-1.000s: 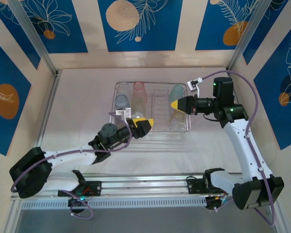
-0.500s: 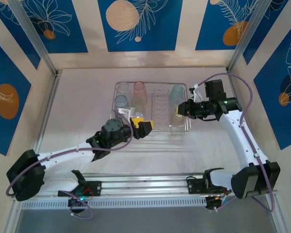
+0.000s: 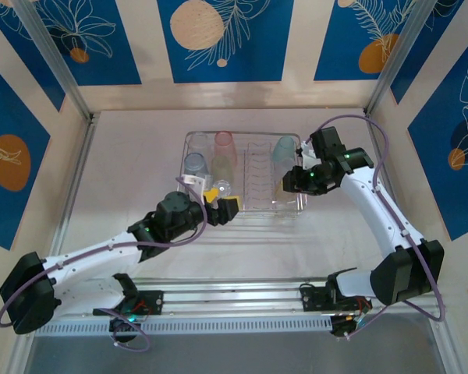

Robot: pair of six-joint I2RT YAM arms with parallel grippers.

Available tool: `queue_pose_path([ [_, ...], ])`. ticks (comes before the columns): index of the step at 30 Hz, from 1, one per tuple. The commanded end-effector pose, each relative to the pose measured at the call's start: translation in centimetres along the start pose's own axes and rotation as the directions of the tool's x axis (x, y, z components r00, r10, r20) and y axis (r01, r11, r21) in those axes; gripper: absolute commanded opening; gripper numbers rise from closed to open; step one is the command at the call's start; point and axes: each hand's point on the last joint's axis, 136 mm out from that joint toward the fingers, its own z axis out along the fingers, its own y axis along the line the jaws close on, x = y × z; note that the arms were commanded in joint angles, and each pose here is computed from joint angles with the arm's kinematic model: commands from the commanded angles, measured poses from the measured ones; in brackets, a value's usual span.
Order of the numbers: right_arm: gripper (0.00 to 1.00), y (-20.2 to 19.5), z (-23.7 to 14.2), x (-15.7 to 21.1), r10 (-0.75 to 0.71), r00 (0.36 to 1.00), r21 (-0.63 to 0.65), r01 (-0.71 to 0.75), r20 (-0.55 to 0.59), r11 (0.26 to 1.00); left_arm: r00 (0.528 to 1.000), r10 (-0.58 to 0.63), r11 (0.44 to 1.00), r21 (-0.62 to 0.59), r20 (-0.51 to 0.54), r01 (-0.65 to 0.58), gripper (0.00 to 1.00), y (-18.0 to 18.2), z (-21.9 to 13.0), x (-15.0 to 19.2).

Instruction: Load the cups into the dish rack

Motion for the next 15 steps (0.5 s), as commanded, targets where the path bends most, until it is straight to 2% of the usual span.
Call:
queue_pose_path([
  [1, 0.39, -1.2, 0.5, 0.2, 0.036, 0.999, 0.043, -0.035, -0.025, 0.998, 1.0, 0.029, 0.999, -0.038, 0.001, -0.029, 0.89, 0.9, -0.5, 0.1],
  [6, 0.38, -1.9, 1.8, 0.4, 0.054, 0.998, 0.045, -0.053, -0.04, 0.998, 0.999, 0.041, 0.998, -0.057, -0.002, -0.041, 0.89, 1.5, -1.1, 0.3],
  [15, 0.38, -2.9, 3.1, -0.1, 0.072, 0.997, -0.022, -0.072, -0.026, 0.997, 0.998, 0.058, 0.995, -0.087, 0.016, -0.057, 0.9, 2.2, -2.3, 0.3],
])
